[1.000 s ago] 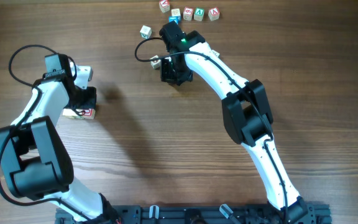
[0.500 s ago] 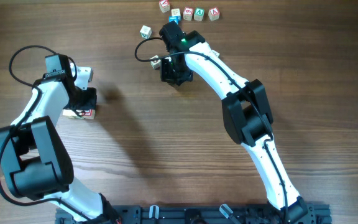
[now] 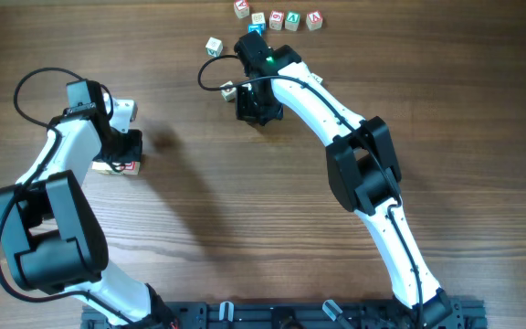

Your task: Form a horizontal line

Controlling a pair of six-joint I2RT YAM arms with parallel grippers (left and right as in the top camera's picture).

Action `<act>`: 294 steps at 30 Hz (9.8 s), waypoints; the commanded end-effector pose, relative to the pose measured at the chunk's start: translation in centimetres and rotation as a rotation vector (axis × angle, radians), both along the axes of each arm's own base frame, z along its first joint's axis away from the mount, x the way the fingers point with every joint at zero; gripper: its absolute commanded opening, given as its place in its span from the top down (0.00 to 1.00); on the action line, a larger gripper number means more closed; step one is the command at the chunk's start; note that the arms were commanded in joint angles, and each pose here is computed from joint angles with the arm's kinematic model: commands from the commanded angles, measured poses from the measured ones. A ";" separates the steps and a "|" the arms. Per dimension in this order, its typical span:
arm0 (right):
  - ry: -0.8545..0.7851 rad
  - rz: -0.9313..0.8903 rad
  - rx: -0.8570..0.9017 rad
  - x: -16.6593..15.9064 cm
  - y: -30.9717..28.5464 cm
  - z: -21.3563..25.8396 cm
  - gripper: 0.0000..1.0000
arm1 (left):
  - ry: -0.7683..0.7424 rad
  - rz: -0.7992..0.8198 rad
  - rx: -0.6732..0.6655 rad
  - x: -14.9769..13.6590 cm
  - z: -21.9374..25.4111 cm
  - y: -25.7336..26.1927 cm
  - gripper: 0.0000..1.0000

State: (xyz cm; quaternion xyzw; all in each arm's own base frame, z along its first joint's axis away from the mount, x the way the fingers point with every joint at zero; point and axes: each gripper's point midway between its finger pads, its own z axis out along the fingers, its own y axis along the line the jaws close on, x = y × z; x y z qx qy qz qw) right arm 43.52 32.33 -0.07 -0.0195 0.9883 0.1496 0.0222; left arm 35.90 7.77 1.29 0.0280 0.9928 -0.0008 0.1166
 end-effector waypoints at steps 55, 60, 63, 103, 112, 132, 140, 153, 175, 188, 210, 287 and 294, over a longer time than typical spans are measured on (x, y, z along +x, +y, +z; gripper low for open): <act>0.069 -0.005 -0.031 -1.3 -0.4 -3.1 0.96 | 0.038 -0.026 -0.156 -0.3 -0.5 -6.1 0.96; 0.069 -0.005 -0.031 -1.3 -0.4 -3.1 0.95 | 0.101 -0.017 -0.040 -1.6 -0.9 -4.7 0.96; 0.068 -0.005 -0.030 -1.3 -0.4 -3.1 0.95 | 0.119 -0.013 -0.021 -2.0 -1.0 -4.4 0.96; 0.073 -0.021 -0.017 -1.3 -0.2 -3.1 0.95 | 0.190 0.005 0.099 -3.6 -1.0 -2.4 0.96; 0.074 -0.021 -0.017 -1.3 -0.2 -3.1 0.95 | 0.192 0.006 0.103 -3.7 -1.0 -2.3 0.96; 0.072 -0.020 -0.012 -1.2 -0.1 -3.0 0.95 | 0.200 0.008 0.120 -3.9 -1.0 -2.0 0.96; 0.072 -0.020 -0.012 -1.2 0.0 -3.0 0.95 | 0.200 0.008 0.120 -3.9 -1.0 -2.0 0.96; 0.072 -0.019 -0.012 -1.2 0.0 -3.0 0.96 | 0.199 0.008 0.120 -3.8 -1.0 -2.0 0.96; 0.073 -0.020 -0.013 -1.3 -0.1 -3.0 0.95 | 0.190 0.009 0.122 -3.6 -1.0 -2.0 0.96; 0.073 -0.020 -0.012 -1.3 -0.1 -3.0 0.96 | 0.197 0.014 0.161 -3.8 -0.9 -1.3 0.96; 0.072 -0.020 -0.012 -1.2 0.0 -3.0 0.95 | 0.182 -0.009 0.081 -3.4 -1.1 -3.1 0.96; -0.874 -0.296 -0.197 -16.8 -21.4 44.6 0.95 | -0.688 0.538 0.021 -14.9 28.6 -0.5 0.00; -0.944 -0.326 -0.161 -20.1 -24.7 46.9 0.00 | -0.674 0.524 0.017 -15.0 28.3 -0.9 0.00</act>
